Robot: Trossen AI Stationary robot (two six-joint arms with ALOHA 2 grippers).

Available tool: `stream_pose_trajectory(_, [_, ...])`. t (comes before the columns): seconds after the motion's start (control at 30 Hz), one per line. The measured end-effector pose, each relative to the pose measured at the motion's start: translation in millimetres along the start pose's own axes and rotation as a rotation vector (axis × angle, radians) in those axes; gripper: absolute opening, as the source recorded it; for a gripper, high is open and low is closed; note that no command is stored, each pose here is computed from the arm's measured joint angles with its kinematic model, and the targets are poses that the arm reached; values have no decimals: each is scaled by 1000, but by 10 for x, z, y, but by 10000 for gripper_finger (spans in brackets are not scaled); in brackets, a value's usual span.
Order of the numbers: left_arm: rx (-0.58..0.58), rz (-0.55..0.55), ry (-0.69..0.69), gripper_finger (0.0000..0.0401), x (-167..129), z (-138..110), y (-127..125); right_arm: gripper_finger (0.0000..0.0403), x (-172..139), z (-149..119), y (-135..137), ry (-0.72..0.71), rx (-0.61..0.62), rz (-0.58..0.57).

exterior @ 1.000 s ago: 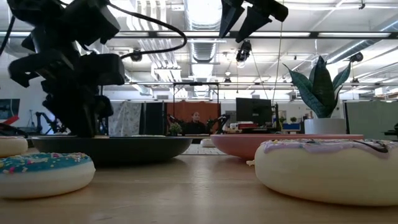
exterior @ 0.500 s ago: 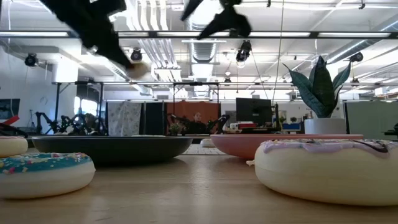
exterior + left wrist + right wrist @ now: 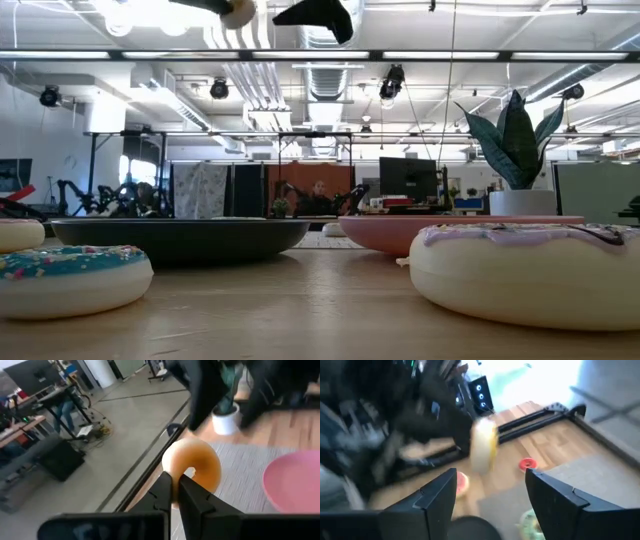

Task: Pick & Place donuts
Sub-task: Put the small yellow doughnut on the black plate

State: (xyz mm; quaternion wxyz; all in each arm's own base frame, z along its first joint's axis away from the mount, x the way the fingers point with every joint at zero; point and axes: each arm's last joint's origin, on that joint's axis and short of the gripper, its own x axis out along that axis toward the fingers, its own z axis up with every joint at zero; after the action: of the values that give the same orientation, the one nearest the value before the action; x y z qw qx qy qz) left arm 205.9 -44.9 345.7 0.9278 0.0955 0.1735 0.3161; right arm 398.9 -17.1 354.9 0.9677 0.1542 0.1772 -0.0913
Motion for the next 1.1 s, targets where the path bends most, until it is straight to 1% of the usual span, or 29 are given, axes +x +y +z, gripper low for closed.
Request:
stream_pose_trajectory(0.07, [-23,2,-10,0,-5,47,33,228,4,-16,10,5,-39,-8])
stream_pose_trajectory(0.2, [-31,-2,-12,0,5,53,38,228,3,-8,6,-2,-39,-16])
stream_pose_trajectory(0.33, [-28,-40,-2,0,48,35,-31,228,4,-7,10,-5,-40,-13])
stream_pose_trajectory(0.6, [-5,-25,-14,0,265,52,-191,228,3,-5,7,-5,-16,-13])
stream_pose_trajectory(0.73, [-4,-22,-12,0,281,51,-199,222,5,-38,-3,24,-6,-22])
stream_pose_trajectory(0.87, [-15,-23,-19,0,275,63,-192,199,8,-73,-15,52,3,-32])
stream_pose_trajectory(1.0, [-44,-52,-40,0,272,97,-196,162,17,-106,-24,66,2,-35])
stream_pose_trajectory(1.1, [-39,-78,-35,0,293,88,-230,132,18,-110,-23,67,2,-33])
